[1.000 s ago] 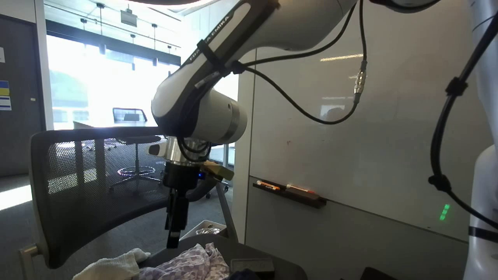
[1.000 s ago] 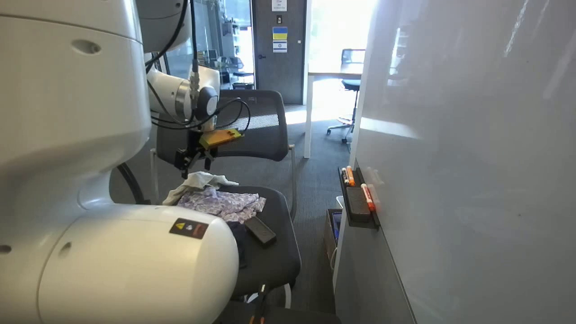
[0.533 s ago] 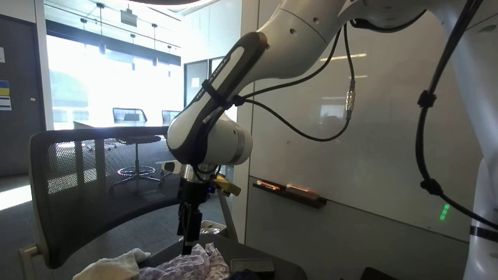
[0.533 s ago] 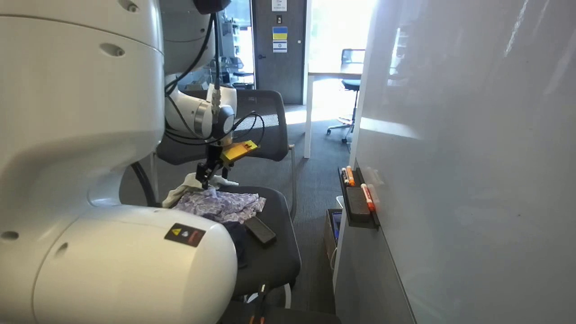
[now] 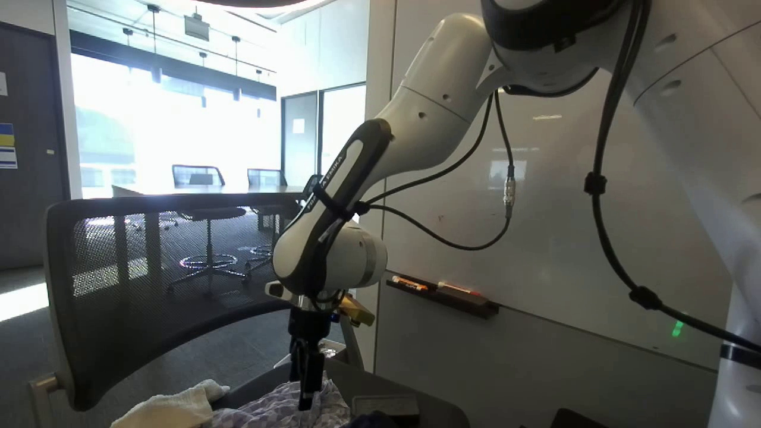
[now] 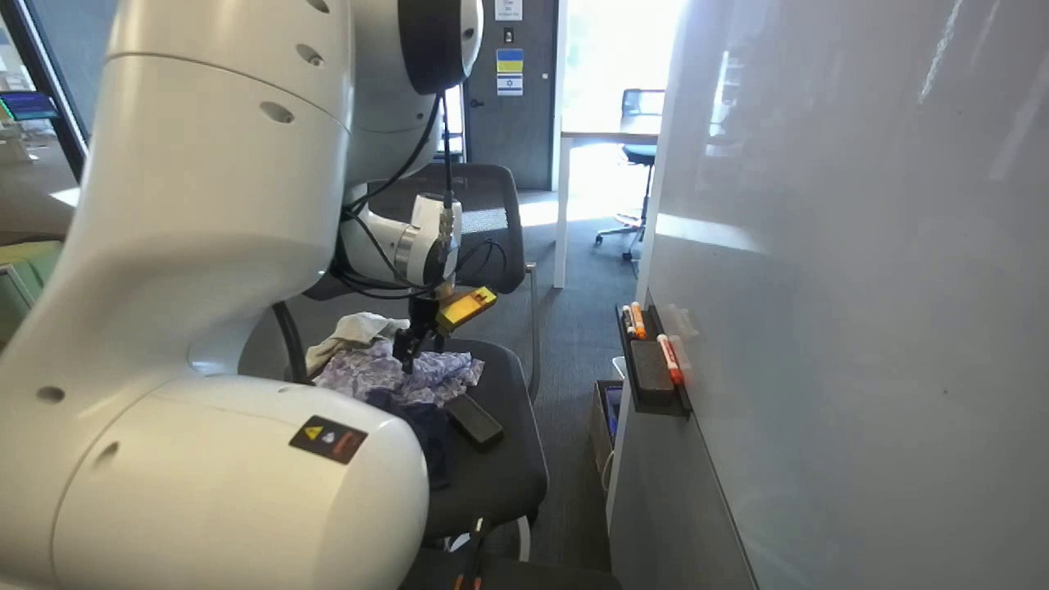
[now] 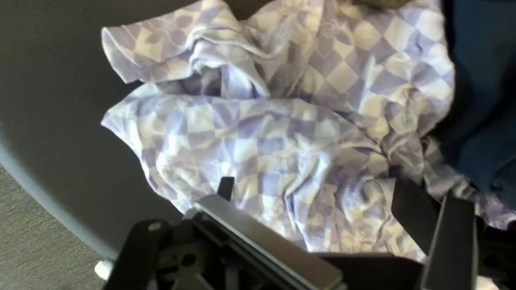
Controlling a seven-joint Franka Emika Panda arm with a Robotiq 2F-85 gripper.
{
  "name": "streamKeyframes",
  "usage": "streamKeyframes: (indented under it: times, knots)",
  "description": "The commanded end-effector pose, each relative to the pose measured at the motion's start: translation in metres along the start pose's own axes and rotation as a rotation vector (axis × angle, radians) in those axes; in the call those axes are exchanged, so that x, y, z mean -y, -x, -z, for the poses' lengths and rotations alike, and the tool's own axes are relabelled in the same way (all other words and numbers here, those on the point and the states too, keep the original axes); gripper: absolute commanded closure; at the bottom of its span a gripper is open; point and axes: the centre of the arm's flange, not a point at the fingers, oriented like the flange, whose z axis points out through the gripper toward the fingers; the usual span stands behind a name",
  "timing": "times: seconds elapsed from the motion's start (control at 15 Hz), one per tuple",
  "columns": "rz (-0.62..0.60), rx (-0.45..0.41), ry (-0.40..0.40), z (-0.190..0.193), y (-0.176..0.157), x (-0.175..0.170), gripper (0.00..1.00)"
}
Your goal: Move the chair slightly to the left and move the clothing from the seat pad onto the lumbar support pad
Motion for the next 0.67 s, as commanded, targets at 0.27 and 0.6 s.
streamKeyframes:
  times: [0.27, 0.6]
  knots:
    - [0.03, 0.009, 0.129, -0.039, 0.019, -0.052, 0.0]
    - [0.008, 0.002, 0.142, -0.036, 0.019, -0.057, 0.44]
